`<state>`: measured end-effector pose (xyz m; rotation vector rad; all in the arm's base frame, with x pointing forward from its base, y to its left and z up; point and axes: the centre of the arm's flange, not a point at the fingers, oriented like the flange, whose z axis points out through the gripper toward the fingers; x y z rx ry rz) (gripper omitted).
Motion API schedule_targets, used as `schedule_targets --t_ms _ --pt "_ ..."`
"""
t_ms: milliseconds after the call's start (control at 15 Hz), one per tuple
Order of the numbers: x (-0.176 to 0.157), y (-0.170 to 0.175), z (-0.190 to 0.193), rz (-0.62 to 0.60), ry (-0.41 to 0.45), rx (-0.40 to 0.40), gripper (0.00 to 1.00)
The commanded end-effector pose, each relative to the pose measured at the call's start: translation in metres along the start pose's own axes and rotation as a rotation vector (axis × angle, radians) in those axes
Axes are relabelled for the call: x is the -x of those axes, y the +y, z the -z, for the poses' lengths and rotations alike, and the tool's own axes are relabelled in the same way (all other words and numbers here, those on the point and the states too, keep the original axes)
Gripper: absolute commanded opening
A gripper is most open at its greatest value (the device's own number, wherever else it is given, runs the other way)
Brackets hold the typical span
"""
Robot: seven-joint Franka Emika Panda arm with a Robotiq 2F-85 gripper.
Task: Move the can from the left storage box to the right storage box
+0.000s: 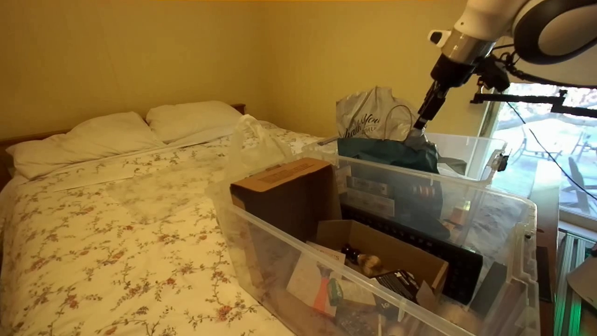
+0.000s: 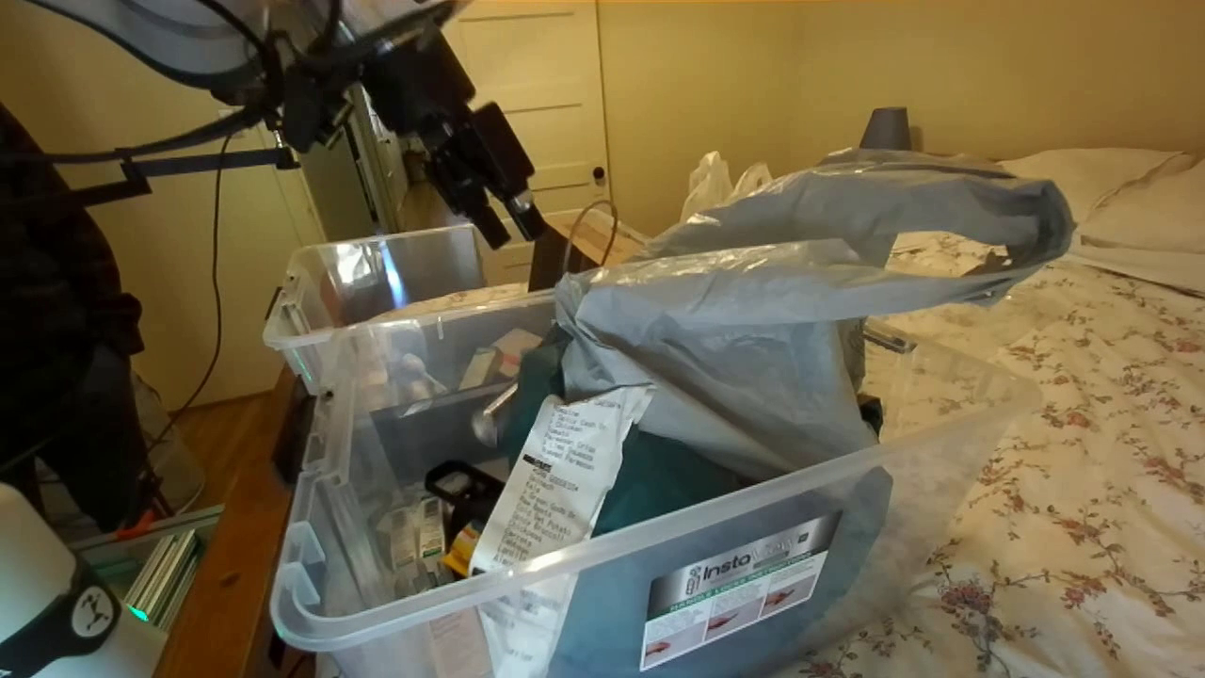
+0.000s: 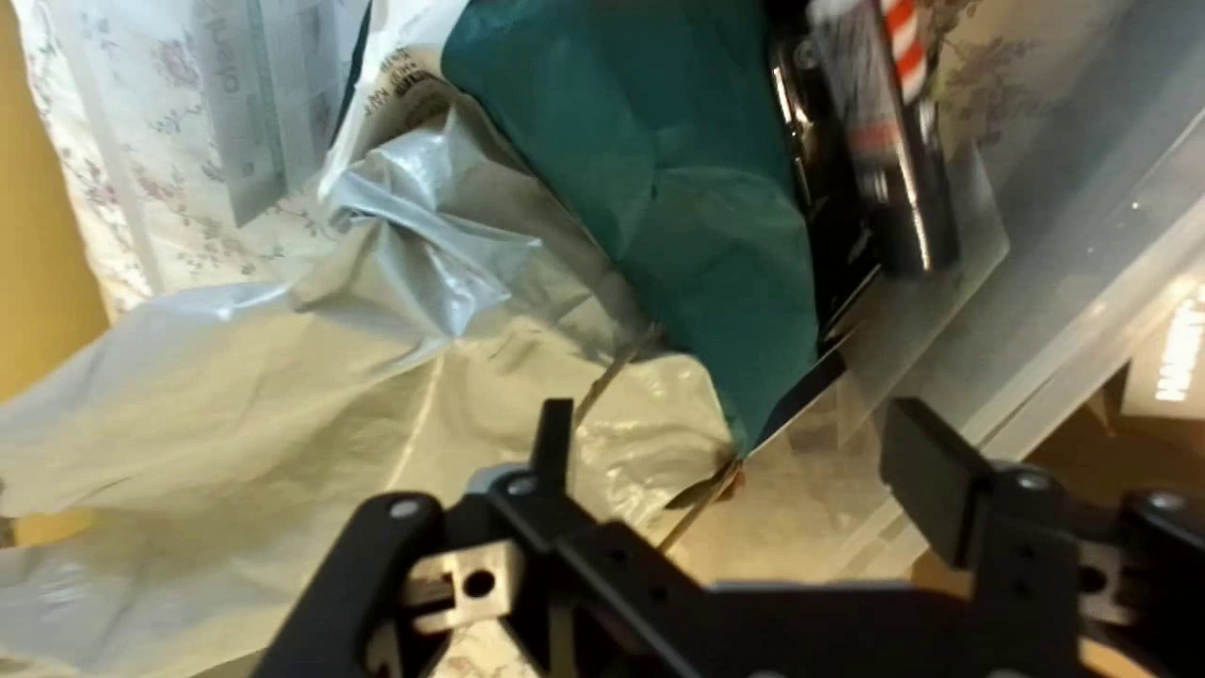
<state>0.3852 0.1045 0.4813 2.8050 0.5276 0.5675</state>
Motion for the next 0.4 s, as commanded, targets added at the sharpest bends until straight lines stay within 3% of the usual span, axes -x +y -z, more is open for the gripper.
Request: schedule_targets --t_ms 0,200,333 --pt "0.025 0.011 0.053 -0.181 0.073 0.026 1.00" --pt "0.030 -0.001 0.075 -0.202 0.127 0.020 1.00" --pt "0.014 0.008 0.070 -0.167 0.116 0.030 1.00"
